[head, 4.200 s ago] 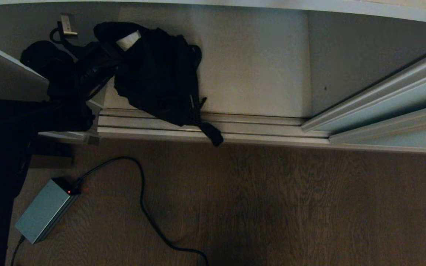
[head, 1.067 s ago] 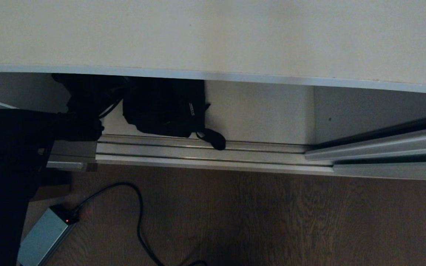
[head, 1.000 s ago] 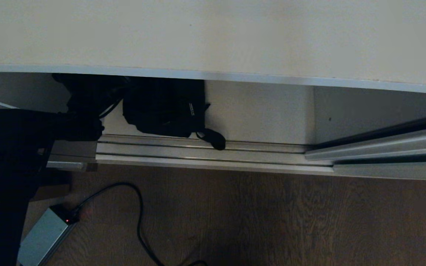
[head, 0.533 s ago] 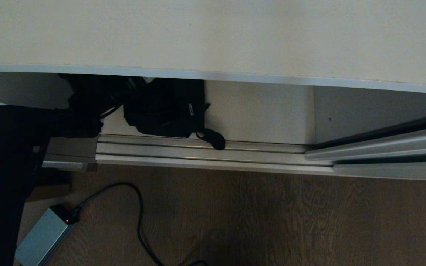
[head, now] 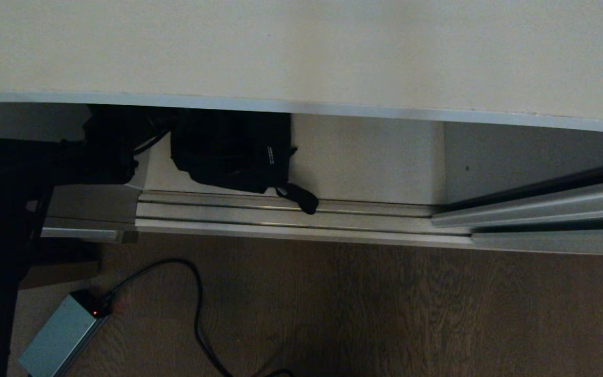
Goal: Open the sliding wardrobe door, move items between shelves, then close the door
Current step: Place the bag on the lower shelf
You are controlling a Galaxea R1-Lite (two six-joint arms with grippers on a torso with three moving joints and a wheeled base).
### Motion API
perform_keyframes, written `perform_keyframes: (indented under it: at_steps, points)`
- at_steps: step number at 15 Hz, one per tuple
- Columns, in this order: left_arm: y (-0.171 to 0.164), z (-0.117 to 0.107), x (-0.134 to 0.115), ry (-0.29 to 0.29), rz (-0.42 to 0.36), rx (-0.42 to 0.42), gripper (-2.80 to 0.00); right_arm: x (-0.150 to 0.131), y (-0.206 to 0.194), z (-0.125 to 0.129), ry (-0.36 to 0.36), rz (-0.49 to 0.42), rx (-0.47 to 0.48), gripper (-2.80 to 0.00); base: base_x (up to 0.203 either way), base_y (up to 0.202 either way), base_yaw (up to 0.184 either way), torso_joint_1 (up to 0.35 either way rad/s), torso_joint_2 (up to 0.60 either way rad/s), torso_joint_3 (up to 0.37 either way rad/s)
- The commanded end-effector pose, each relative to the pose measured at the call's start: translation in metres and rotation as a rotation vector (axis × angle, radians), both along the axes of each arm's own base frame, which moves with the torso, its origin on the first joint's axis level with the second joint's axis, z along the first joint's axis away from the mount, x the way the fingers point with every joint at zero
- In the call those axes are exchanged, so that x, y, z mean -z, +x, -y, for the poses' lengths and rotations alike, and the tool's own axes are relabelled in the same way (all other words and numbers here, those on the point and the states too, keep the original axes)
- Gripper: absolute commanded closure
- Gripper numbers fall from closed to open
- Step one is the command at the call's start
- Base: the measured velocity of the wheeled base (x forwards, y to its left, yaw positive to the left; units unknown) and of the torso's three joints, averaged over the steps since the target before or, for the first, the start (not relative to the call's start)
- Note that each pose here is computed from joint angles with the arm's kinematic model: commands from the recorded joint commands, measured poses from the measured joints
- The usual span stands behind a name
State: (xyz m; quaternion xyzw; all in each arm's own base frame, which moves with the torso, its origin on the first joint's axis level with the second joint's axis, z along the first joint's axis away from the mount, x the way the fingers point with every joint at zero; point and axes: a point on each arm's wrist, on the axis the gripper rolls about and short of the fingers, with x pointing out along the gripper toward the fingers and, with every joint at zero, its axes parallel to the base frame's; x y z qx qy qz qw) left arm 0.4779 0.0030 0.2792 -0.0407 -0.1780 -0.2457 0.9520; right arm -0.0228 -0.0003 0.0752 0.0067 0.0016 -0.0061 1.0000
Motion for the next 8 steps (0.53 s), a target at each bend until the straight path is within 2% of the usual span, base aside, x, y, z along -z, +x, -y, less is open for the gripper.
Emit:
perform_keyframes:
  at_steps: [1,4,8]
  points:
    - [-0.006,0.0,-0.009,0.005,0.025,0.0,-2.8,0.0,0.0,0.0,0.0,0.0,0.0,0.0,0.0,0.0,0.0,0.0,0.0,0.0]
    - [-0.002,-0.001,-0.002,0.015,-0.019,-0.01,-2.8,0.0,0.0,0.0,0.0,0.002,0.0,0.0,0.0,0.0,0.0,0.0,0.0,0.0]
    - [0.012,-0.008,0.034,0.167,-0.169,-0.084,-2.8,0.0,0.0,0.0,0.0,0.002,0.0,0.0,0.0,0.0,0.0,0.0,0.0,0.0]
